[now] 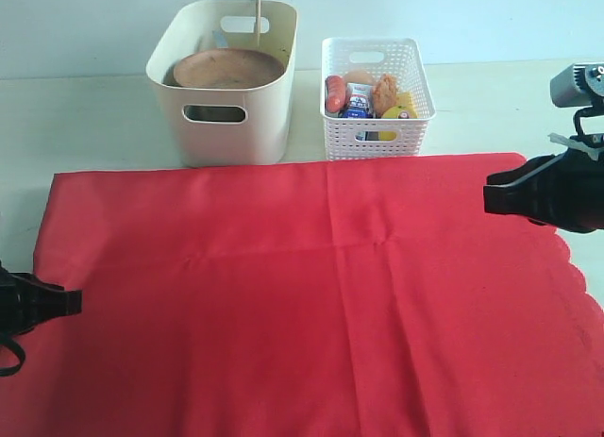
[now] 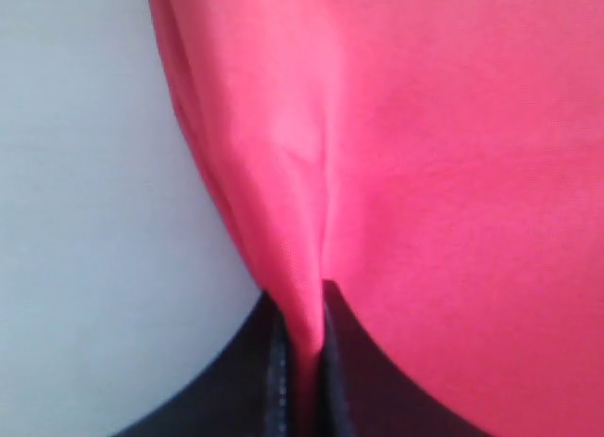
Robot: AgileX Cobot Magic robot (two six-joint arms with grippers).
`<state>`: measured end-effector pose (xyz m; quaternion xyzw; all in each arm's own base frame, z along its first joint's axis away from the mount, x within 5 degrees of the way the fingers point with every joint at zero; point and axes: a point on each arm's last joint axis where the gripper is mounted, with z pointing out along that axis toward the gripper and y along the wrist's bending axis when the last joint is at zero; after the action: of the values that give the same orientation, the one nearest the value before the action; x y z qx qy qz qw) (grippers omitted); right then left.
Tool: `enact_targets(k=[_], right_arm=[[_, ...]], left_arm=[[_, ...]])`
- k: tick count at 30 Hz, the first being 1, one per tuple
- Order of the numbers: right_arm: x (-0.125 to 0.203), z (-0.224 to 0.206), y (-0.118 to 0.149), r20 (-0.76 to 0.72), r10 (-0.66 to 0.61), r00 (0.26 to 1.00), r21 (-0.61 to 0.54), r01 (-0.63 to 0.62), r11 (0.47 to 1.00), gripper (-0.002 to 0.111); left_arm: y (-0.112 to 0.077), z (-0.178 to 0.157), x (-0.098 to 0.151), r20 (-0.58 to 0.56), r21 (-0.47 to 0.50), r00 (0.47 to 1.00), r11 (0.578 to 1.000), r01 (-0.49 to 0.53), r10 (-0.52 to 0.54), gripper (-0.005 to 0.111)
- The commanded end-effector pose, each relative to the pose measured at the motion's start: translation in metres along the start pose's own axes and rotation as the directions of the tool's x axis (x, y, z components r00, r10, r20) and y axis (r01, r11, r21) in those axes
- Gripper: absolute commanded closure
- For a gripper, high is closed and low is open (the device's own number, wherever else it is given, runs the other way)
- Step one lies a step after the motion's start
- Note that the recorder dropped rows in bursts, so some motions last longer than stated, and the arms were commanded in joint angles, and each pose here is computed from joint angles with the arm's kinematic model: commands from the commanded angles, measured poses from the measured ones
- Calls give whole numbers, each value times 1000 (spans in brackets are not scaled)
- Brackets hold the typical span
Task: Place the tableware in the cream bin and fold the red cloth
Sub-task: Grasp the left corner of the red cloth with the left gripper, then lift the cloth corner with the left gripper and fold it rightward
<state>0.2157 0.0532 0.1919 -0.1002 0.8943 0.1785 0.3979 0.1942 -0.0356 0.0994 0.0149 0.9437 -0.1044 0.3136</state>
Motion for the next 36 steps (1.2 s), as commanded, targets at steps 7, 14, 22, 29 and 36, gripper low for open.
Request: enact_targets(k=[7,14,22,29,36], right_arm=[[2,1,1,-9,-11,1000,-11,11,1000,99],[2,1,3,-6,-3,1000,-35,3,999,99],[2,0,7,-1,-11,1000,-84,10,996,99],[2,0,7,-1,-11,1000,-84,10,996,99],[2,0,7,-4,-19,1000,-84,19,996,99]], left_arm=[[27,-44,-30,-6,-206,993,972,-114,116,107],[26,-90,-64,110,-288,992,957,-35,69,107],[-68,-121,-91,213,-11,943,965,-261,257,107],[-151,-105,-100,150,172,913,899,-402,379,107],[-213,-74,-94,62,243,879,847,-472,472,107]])
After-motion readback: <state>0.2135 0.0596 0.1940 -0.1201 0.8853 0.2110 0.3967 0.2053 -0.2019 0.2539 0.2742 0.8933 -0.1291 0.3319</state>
